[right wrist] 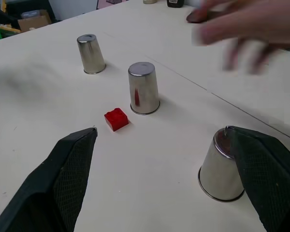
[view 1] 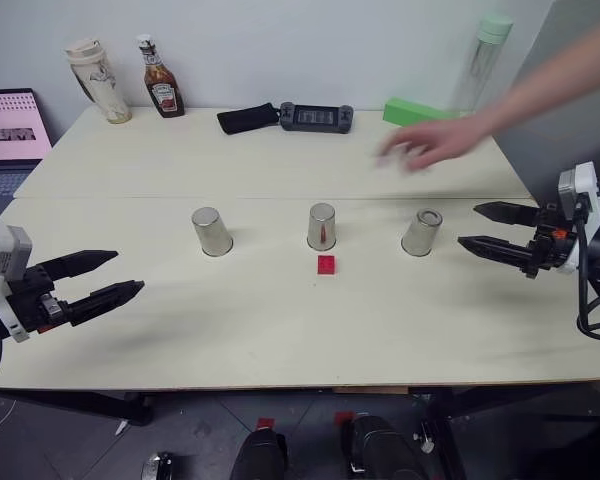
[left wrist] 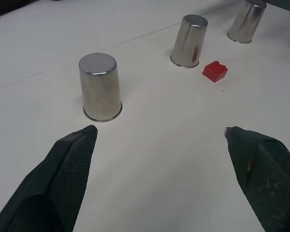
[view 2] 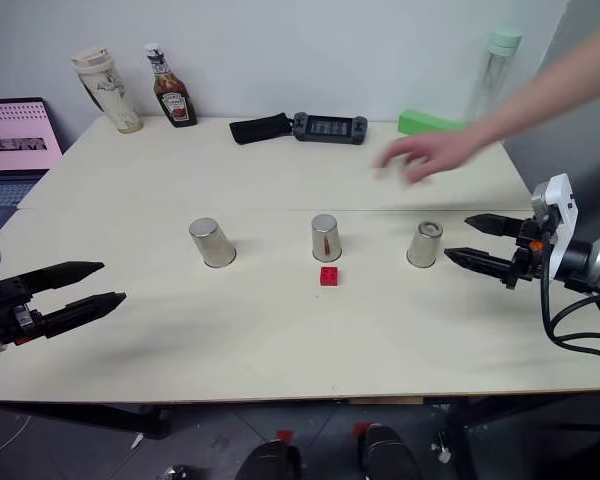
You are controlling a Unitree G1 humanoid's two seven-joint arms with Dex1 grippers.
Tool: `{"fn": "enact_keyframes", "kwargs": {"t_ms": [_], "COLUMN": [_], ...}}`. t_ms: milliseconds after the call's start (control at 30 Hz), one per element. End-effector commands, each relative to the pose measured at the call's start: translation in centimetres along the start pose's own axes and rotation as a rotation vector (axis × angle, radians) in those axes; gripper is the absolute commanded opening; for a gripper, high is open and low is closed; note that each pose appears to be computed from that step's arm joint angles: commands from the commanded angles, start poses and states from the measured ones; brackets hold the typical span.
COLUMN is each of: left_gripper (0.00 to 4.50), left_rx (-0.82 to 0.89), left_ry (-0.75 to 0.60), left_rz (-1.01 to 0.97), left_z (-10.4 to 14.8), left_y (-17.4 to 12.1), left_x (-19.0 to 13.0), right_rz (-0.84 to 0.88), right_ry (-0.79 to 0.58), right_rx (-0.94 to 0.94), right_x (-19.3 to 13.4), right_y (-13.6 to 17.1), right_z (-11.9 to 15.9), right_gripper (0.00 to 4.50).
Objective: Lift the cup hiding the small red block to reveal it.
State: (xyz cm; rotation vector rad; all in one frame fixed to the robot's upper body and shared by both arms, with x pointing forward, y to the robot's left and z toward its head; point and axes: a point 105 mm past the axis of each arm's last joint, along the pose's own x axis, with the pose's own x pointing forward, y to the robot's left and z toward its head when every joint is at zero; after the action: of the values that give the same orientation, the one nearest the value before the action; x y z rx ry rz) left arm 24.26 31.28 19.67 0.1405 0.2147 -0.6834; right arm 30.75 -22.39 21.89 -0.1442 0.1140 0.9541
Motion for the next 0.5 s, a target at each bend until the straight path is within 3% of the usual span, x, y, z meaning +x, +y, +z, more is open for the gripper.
{"fn": "enact_keyframes", "kwargs": {"t_ms": [33, 500], "left_gripper": [4.50, 4.50], "left_rx": [0.042, 0.043], "left_ry": [-0.012, -0.009], "left_rz": [-0.010, -0.009], "left_z": [0.87, 0.88], "left_y": [-0.33, -0.41], "left_x": [0.02, 0.23], "right_rz": [0.014, 0.010], "right_ry": [-0.022, -0.013], "right_rx": [-0.053, -0.047], "right_x": [0.14, 0.28], "right_y": [0.35, 0.34], "right_z": [1.46, 1.13], "right_gripper": [4.49, 4.49]}}
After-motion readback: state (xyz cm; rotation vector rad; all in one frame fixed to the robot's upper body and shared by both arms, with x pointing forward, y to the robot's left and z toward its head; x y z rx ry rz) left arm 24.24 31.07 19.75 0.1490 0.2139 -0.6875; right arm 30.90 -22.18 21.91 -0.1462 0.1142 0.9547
